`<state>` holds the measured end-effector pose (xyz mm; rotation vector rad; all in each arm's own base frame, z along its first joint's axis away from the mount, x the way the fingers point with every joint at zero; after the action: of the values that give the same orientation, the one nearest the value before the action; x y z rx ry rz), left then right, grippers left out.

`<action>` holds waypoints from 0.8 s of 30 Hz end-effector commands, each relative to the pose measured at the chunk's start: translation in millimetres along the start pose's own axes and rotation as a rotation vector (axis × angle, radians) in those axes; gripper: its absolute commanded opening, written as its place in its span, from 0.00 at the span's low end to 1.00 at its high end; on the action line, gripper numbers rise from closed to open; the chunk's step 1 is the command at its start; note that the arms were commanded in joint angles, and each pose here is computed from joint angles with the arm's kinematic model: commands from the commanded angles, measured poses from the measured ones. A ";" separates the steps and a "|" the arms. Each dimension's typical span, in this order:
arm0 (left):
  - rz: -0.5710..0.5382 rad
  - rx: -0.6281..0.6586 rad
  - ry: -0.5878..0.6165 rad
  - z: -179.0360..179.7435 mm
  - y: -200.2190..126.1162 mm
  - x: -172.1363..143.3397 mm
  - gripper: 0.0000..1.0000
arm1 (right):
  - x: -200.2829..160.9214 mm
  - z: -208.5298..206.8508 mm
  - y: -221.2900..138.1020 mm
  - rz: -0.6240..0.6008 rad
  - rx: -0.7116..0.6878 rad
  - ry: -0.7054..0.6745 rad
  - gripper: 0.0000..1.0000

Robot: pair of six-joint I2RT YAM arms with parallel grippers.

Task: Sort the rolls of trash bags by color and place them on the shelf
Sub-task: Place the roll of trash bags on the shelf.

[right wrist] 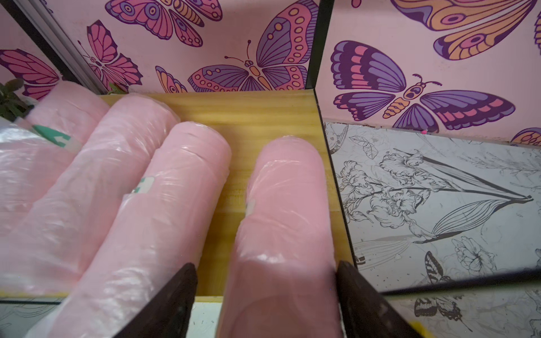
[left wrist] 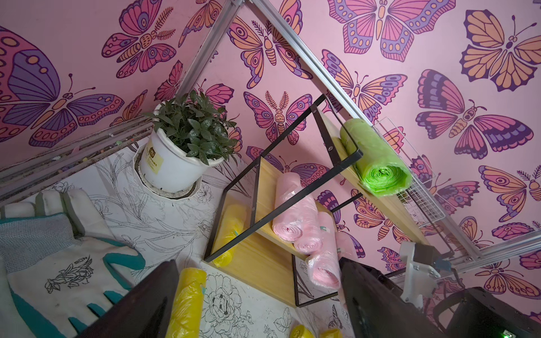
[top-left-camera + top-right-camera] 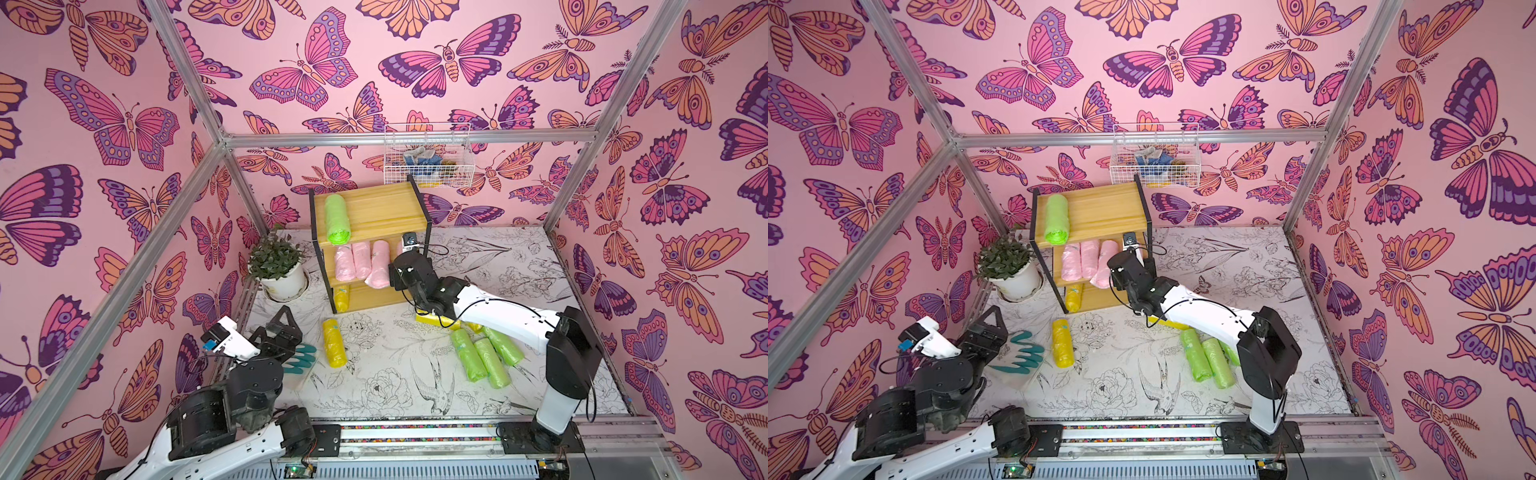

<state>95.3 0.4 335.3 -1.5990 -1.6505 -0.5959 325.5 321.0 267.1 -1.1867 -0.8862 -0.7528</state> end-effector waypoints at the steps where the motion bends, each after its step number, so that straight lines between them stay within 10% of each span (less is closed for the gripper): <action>1: 0.039 -0.008 0.063 0.4 1.3 -7.8 0.93 | 22.3 -3.2 -16.5 -0.042 0.065 0.098 0.77; 24: 0.229 -0.020 0.246 -5.3 6.4 -40.5 0.93 | 23.5 -21.0 -61.4 -0.021 0.187 0.187 0.76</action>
<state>101.9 -29.2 305.6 -1.6407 -1.3216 -0.6405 294.3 294.4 299.7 -0.9882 -0.8211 -0.7559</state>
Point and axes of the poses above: each gripper's point midway between its finger pads, its own y axis out along the fingers, its own z axis along the line the jaws close on, x = y × z, the point moved 8 cm from there along -y, back along the fingers, and after that the axes turned 4 degrees about y, right-handed, at the moved point
